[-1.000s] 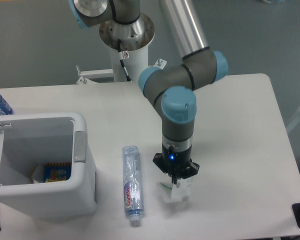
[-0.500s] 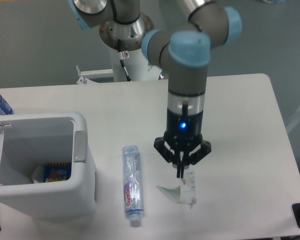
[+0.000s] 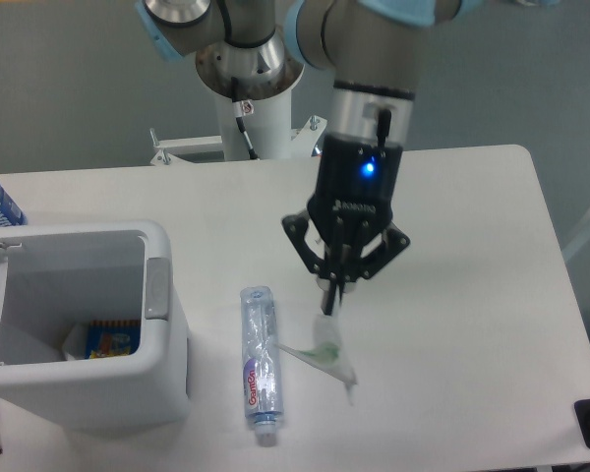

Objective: Place the trash in the trash can
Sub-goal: 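Lift the wrapper and carry it over the white bin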

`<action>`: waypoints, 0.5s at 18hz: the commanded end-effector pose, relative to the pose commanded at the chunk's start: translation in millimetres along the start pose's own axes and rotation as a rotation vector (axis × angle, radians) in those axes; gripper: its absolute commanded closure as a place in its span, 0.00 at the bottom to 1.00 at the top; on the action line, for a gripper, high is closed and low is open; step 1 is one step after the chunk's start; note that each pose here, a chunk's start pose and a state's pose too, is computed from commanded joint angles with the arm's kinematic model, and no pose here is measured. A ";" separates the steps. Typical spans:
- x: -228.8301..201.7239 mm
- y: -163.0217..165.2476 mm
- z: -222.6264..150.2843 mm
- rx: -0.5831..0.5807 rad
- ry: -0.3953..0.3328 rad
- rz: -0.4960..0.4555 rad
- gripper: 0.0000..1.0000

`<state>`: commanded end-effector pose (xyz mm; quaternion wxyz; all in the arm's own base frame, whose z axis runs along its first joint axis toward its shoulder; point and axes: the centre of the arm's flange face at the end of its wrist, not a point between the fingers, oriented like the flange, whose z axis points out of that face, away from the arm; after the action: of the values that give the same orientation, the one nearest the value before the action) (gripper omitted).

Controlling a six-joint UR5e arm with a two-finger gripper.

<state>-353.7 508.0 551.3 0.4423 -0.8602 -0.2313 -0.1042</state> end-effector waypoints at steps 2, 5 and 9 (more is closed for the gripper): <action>21.6 0.6 -7.8 0.010 0.035 -0.011 1.00; 54.5 14.7 -2.4 -0.013 0.072 -0.001 1.00; 90.6 27.1 -7.2 -0.022 0.118 0.025 1.00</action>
<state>-261.3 516.3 571.0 0.4470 -0.8602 -0.1928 -0.1516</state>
